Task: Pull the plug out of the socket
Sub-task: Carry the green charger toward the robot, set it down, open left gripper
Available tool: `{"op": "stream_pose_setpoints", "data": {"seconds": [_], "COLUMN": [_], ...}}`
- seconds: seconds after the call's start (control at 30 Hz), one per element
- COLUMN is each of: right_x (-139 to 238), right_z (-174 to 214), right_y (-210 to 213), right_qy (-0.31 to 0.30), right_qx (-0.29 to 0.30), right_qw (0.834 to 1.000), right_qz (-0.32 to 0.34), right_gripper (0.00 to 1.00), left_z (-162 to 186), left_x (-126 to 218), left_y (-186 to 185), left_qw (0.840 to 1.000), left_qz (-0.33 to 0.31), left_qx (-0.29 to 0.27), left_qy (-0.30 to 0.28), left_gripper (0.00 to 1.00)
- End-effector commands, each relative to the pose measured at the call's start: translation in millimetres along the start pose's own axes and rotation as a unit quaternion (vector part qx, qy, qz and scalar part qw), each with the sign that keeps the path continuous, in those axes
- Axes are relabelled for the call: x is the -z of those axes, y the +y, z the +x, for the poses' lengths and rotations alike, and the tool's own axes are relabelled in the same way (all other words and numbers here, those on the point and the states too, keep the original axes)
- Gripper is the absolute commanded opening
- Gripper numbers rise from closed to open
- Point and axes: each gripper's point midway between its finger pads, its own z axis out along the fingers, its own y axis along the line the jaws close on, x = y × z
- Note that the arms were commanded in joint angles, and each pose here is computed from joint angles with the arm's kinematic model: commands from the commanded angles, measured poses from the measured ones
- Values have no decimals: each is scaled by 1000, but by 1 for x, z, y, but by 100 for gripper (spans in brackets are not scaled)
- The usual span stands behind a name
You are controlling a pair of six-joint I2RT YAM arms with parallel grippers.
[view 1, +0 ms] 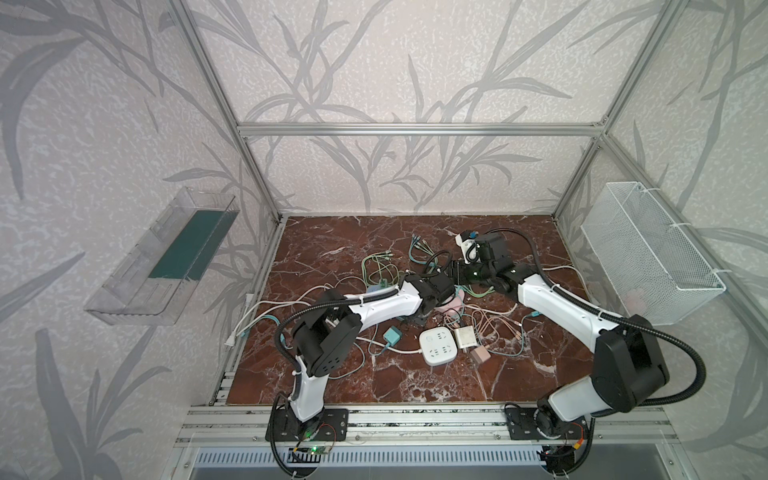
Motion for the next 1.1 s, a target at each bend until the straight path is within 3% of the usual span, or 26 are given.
{"op": "stream_pose_setpoints", "data": {"seconds": [0.0, 0.43, 0.7, 0.9, 1.07], "right_x": [11, 13, 13, 12, 9], "right_z": [-9, -9, -10, -10, -9], "right_y": [3, 0, 3, 13, 36], "right_qy": [-19, -16, -15, -16, -17], "right_qx": [3, 4, 4, 8, 46], "right_qw": [1000, 1000, 1000, 999, 996], "right_qz": [-4, 3, -4, -35, -77], "right_gripper": [67, 67, 67, 67, 67], "left_z": [1, -17, -21, -22, -19], "left_x": [0, 26, 38, 46, 51], "left_y": [2, -14, -2, 10, 25], "left_qw": [1000, 996, 995, 990, 984], "left_qz": [-15, 72, 67, 74, 78], "left_qx": [0, 36, 54, 85, 119], "left_qy": [9, -39, -57, -82, -110], "left_gripper": [47, 64, 67, 76, 81]}}
